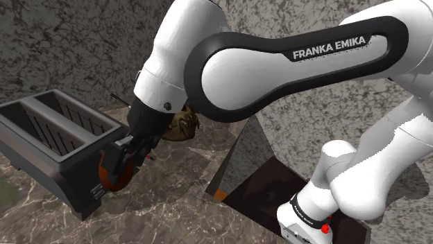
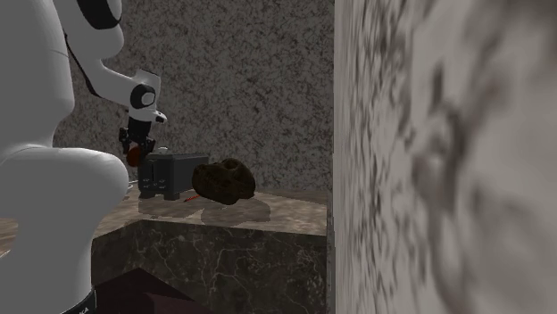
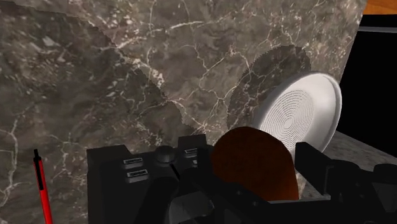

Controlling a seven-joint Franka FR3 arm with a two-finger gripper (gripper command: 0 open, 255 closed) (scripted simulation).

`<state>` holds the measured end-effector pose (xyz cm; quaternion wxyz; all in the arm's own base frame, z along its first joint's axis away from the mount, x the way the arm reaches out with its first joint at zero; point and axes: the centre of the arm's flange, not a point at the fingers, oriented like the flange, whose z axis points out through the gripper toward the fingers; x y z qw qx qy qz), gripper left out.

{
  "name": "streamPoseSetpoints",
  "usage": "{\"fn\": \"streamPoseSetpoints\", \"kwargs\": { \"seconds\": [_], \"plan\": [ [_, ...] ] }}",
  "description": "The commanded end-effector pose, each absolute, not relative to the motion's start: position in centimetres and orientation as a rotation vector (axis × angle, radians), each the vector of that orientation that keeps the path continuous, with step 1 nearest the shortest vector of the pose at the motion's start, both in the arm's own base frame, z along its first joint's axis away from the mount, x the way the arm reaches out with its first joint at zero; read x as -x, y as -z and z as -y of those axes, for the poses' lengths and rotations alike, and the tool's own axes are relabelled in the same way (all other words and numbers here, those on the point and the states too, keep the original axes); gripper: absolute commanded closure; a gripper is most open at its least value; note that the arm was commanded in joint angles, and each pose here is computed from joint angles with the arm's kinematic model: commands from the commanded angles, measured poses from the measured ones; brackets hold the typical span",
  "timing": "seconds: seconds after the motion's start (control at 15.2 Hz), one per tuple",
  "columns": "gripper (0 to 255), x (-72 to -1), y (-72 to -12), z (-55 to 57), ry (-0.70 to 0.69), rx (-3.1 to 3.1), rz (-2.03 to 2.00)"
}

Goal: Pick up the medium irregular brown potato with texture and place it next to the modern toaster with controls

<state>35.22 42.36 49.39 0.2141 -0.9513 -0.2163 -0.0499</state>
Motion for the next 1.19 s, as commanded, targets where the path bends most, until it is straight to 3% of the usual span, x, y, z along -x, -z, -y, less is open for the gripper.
{"fn": "streamPoseSetpoints", "kwargs": {
  "seconds": [0.0,1.12],
  "plan": [
    [255,-35.3,-48.3,-42.4,0.139,2.639,0.600],
    [255,-35.3,-39.4,-42.4,0.139,2.639,0.600]
  ]
}}
